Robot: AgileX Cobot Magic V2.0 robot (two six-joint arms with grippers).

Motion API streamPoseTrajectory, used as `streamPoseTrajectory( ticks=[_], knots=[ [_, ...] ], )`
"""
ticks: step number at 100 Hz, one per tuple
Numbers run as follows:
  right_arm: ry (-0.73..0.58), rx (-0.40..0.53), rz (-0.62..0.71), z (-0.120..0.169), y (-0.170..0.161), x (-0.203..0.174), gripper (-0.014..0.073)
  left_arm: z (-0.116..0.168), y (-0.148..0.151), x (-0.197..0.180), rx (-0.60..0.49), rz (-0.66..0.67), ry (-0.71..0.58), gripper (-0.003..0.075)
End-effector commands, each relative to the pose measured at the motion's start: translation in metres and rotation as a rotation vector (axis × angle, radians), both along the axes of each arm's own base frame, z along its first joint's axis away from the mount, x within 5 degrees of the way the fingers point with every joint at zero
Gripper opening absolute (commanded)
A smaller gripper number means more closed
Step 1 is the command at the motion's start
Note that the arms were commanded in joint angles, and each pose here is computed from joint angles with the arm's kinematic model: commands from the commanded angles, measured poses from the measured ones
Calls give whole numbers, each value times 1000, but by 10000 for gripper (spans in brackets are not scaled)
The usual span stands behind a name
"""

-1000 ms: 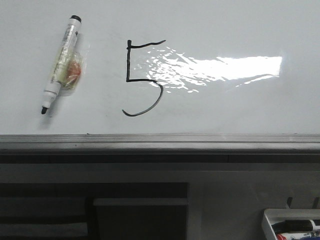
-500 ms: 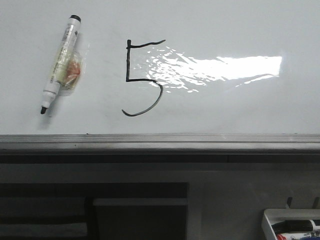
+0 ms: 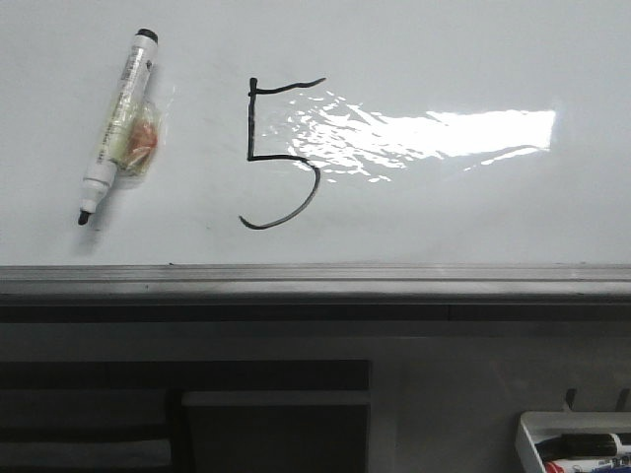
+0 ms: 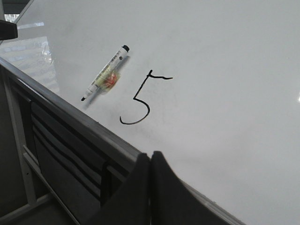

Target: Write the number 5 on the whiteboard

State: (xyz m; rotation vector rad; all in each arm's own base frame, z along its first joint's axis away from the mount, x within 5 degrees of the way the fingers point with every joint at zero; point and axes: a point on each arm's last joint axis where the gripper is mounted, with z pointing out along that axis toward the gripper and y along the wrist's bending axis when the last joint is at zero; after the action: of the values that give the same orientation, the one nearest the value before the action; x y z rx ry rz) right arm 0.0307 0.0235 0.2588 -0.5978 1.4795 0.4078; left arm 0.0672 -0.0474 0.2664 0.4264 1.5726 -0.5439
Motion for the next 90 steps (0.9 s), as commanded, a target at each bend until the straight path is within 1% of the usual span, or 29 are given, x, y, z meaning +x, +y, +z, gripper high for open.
streamPoseTrajectory(
  ticks=[1, 11, 17, 22, 27, 35, 44, 59, 75, 79, 90],
  knots=[
    [-85, 66, -7, 14, -3, -4, -61, 11, 1, 1, -43, 20, -21, -20],
    [-85, 66, -7, 14, -3, -4, -61, 9, 9, 0, -34, 92, -12, -20],
    [-85, 66, -7, 14, -3, -4, -61, 11, 15, -2, -22, 147, -53, -20],
    [-85, 66, -7, 14, -3, -4, -61, 13, 19, -3, 23, 196, -105, -20],
    [-85, 66, -7, 14, -3, -4, -61, 14, 24, -5, 38, 251, -132, -20],
    [-85, 66, -7, 14, -3, -4, -61, 10, 31, -8, 21, 341, -140, -20],
    [-85, 66, -7, 14, -3, -4, -61, -4, 37, -10, 6, 440, -131, -20],
    [-85, 66, -7, 14, -3, -4, -61, -38, 44, -11, -90, 551, -52, -20],
    [-85, 66, -7, 14, -3, -4, -61, -66, 45, -12, -75, 577, -27, -20],
    [-85, 66, -7, 14, -3, -4, -61, -72, 45, -13, -52, 575, 32, -20],
    [-83, 65, -7, 14, -3, -4, -61, -79, 45, -13, -11, 576, 107, -20]
  ],
)
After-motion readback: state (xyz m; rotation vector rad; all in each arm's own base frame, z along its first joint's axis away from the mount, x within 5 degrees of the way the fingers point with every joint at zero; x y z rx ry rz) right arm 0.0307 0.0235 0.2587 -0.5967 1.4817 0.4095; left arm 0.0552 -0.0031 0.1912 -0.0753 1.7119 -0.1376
